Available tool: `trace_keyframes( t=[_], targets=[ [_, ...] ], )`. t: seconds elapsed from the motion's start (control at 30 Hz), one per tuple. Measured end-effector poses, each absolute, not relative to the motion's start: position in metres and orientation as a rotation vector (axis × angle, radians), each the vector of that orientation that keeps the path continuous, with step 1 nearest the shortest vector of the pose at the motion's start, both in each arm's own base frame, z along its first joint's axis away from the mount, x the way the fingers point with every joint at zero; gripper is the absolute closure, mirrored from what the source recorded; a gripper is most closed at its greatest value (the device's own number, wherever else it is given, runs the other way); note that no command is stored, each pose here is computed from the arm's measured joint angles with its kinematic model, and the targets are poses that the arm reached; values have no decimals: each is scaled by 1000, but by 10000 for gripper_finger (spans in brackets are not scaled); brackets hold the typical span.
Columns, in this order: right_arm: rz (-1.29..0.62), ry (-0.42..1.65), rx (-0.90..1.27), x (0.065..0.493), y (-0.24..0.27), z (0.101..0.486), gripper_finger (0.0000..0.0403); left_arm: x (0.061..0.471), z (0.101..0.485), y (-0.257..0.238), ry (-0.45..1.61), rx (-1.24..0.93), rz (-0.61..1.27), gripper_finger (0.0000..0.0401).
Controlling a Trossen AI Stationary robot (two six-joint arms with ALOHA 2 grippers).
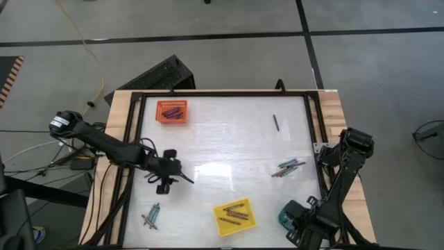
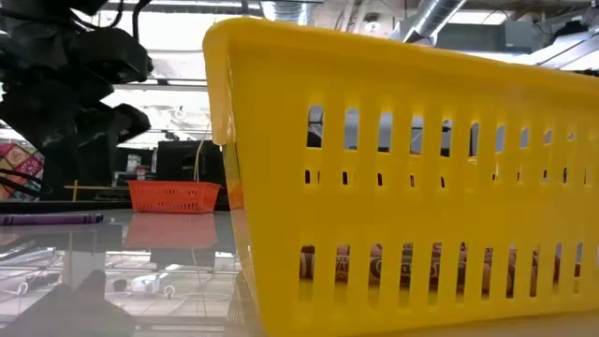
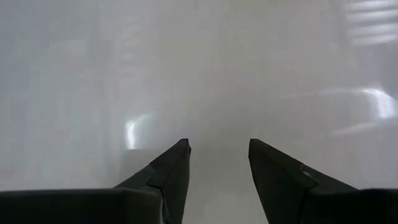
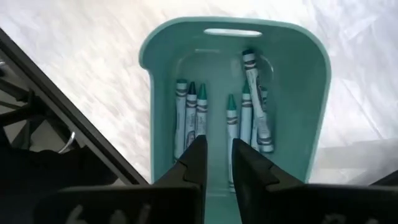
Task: Sort crayons
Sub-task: Put the purple crayon into the orange bin
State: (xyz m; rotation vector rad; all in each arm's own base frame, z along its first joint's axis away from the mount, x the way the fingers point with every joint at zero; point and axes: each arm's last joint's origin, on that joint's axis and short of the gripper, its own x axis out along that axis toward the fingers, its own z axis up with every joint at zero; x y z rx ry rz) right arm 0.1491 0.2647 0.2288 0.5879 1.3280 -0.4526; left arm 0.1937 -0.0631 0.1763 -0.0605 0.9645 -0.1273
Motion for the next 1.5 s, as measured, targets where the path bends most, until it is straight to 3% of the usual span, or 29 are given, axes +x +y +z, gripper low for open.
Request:
trace_keyframes(
  t=[0.47,1.0,1.5],
  targets=[
    [-479,1337,524,147,260,228,334,124,187,-38,1278,-330,331,263],
    [-484,1301,503,148,258,229,334,125,159,-53,1537,-354,284,263],
    [-476,1271,486,149,258,229,334,130,151,-56,1478,-341,287,263]
  ],
)
